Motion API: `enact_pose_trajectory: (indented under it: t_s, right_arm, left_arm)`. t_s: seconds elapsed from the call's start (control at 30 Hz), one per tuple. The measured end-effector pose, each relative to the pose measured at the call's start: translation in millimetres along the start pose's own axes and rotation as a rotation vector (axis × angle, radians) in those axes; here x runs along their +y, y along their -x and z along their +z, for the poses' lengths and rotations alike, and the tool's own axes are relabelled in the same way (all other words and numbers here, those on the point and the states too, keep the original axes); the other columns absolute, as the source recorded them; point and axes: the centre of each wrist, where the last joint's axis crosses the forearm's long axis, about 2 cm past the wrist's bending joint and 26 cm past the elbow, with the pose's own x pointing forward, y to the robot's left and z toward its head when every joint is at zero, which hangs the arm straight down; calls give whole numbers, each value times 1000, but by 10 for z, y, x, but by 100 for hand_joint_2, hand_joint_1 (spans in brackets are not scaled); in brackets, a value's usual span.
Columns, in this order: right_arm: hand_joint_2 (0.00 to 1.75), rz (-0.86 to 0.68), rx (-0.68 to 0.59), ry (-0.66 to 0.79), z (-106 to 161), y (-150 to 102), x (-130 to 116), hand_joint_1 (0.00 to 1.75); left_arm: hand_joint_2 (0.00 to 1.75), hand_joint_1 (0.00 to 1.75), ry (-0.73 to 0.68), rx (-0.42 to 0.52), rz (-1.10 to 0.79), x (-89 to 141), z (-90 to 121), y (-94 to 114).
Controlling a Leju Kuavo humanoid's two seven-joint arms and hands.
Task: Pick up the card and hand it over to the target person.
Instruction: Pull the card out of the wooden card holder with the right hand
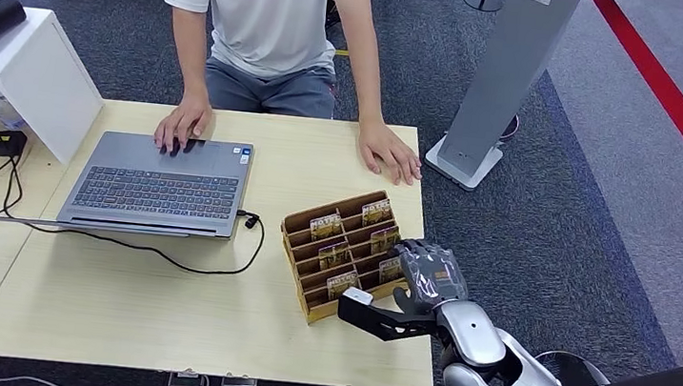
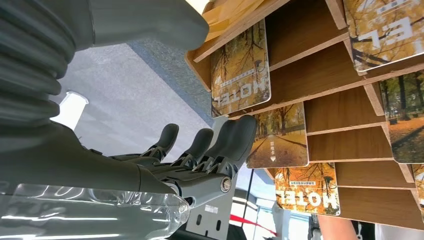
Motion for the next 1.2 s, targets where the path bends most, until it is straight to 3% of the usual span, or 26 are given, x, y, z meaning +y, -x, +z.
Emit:
enact_pose_trajectory:
  t_s: [0.3, 0.43, 0.77, 1.2]
  right_arm:
    - [175, -3, 6, 7, -2, 30, -13, 71]
    - [175, -7, 16, 17, 5, 52, -40, 97]
    - [175, -26, 45, 72, 18, 115, -180, 126]
    - [175, -27, 49, 76, 48, 117, -197, 138]
  left_arm:
    - [0, 0, 3, -6, -7, -12, -1, -1]
    - [0, 0, 4, -10, -13, -3, 0, -2]
    - [0, 0, 8, -17, -15, 29, 2, -5]
    - [0, 0, 16, -47, -19, 78, 5, -11]
